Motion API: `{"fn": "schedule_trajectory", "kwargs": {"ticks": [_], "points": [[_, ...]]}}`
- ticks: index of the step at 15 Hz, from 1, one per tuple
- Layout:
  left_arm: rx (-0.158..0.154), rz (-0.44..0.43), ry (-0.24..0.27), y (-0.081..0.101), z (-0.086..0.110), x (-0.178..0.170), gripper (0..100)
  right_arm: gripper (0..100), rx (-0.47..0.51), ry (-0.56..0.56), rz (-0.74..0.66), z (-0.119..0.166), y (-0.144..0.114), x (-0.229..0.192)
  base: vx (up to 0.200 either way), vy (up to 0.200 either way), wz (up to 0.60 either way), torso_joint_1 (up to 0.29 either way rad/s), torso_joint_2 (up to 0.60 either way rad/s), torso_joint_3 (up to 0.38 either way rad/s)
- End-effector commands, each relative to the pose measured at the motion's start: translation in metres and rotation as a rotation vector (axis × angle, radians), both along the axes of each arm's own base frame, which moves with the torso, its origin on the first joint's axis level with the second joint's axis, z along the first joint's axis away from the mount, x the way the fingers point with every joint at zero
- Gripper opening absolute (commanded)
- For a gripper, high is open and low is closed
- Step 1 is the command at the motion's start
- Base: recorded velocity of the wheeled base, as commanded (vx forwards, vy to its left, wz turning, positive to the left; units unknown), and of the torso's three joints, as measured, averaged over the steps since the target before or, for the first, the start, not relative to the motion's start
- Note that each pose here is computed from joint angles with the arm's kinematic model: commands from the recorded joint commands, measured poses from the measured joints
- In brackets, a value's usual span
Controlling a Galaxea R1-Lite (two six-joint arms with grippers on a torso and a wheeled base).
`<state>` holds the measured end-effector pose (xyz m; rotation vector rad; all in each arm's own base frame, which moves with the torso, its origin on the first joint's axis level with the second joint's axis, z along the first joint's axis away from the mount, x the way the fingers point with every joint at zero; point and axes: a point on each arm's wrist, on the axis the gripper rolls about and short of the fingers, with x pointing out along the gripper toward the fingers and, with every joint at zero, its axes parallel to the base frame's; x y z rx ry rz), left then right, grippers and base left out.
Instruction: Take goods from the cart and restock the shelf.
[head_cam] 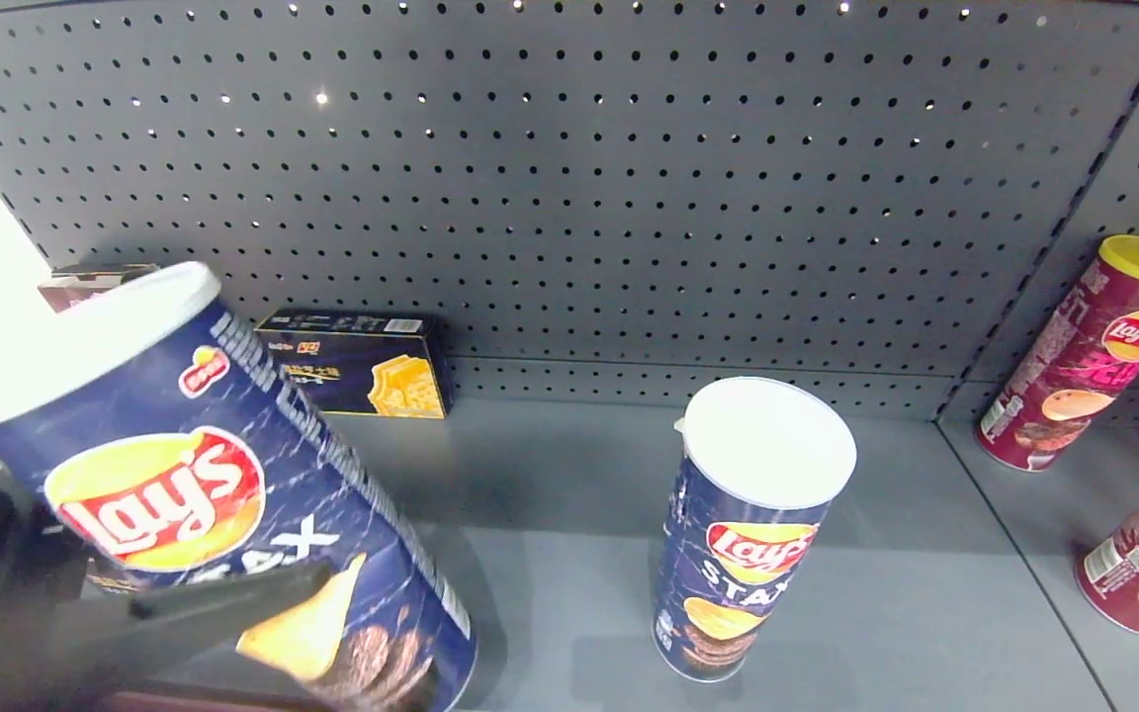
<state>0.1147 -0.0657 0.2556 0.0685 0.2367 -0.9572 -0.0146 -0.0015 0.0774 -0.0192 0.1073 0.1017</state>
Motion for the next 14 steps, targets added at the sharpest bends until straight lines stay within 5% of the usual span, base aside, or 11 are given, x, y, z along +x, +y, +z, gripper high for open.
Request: {"fn": "schedule_trajectory", "kwargs": {"ticks": [1,4,14], "points": [[0.003,0.075,-0.015,-0.007,0.006,0.046,0,100,0.000,0.004,0.002,0.000,0.000,0.000,0.000,0.000,0.00,0.000,0.00,0.000],[0.071,0.065,-0.136,-0.022,0.008,0.097,0,100,-0.001,0.004,0.000,0.000,0.000,0.000,0.000,0.000,0.00,0.000,0.00,0.000],[0.124,-0.092,-0.118,-0.084,0.000,0.148,0,100,-0.001,0.004,0.000,0.000,0.000,0.000,0.000,0.000,0.00,0.000,0.00,0.000]]}}
